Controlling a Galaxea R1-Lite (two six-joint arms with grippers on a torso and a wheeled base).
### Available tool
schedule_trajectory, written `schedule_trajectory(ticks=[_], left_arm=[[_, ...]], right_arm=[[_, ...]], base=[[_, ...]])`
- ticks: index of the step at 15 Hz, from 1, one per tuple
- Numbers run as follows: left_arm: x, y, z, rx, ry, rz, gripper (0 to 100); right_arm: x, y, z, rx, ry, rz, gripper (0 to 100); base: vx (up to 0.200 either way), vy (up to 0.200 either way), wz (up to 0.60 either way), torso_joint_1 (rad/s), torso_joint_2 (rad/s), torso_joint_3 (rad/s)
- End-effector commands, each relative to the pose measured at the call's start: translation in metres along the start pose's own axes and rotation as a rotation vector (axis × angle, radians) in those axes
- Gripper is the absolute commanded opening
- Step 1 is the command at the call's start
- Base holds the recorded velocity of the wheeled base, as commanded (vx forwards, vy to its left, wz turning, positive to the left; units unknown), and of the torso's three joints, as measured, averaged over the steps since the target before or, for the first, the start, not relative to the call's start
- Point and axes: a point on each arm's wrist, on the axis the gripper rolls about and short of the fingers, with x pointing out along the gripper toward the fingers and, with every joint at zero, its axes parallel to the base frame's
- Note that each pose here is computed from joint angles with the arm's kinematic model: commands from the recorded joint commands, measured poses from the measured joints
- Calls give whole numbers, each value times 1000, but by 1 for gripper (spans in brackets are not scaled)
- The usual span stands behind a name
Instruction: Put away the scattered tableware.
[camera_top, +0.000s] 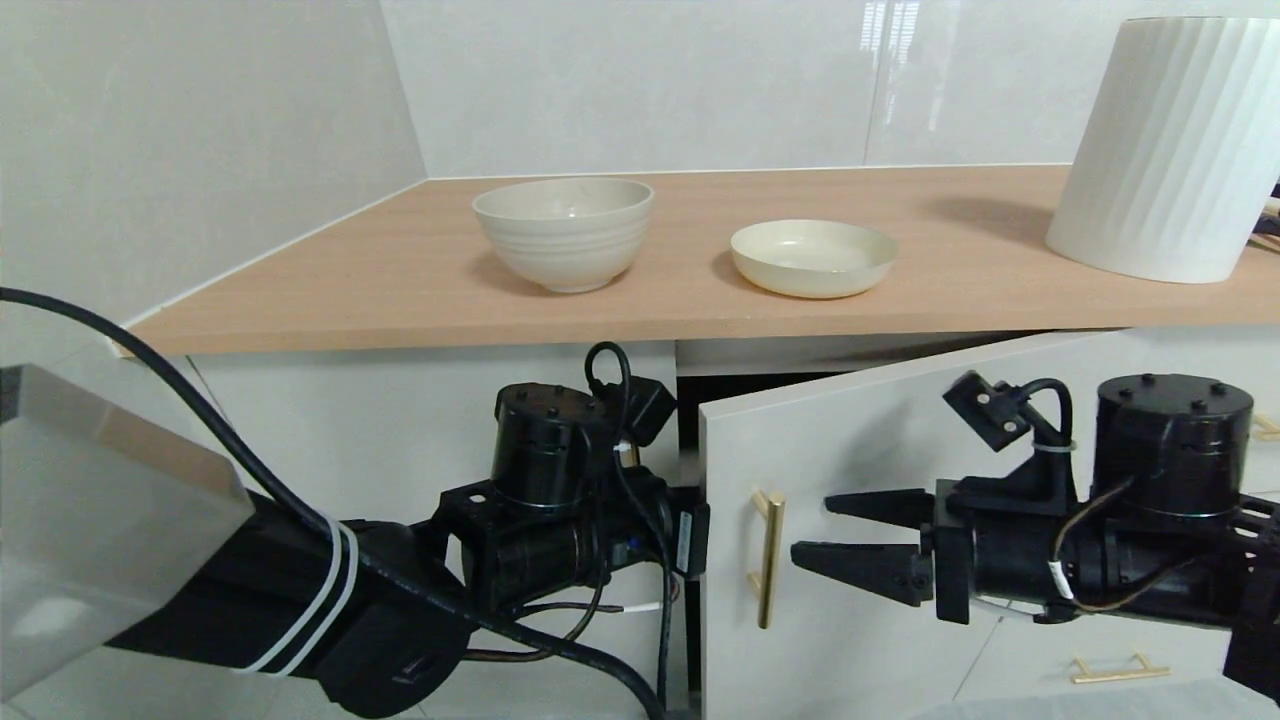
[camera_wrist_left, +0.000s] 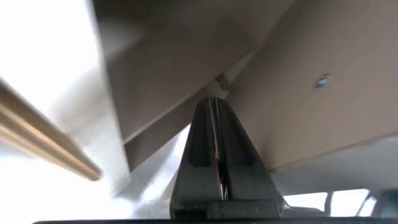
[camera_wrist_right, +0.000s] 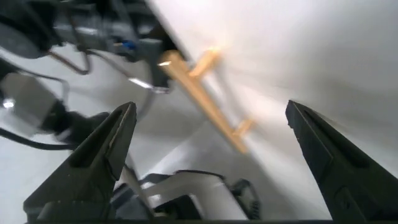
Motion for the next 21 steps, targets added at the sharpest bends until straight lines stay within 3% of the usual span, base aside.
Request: schedule_trajectory(ticks=[1,3,12,15,19,21], left_arm=[[-10,-4,5,7,-32,-13,0],[-10,-5,3,6,-26,-16,0],[-9,-8,-2,6,-10,-22,0],[-7,-13,0,-35,-17,-39,0],[12,-15,-8,-43,15,-50,0],[16,-16,-4,-45,3,-55,0]], right_arm=[[-37,18,-5,-52,5,-84,100],[-55,27,-13,-68,22,-183,100],[-75,38,-19,-60,18,-184,100],[-75,38,-19,-60,18,-184,100],[-76,39,-19,-61,15,-185,100],[-78,40,-17,-67,4,-184,100]], base=[[0,0,0,0,0,0],[0,0,0,0,0,0],[0,0,0,0,0,0],[-133,0,0,2,2,0],[-200,0,0,9,0,2],[0,0,0,0,0,0]])
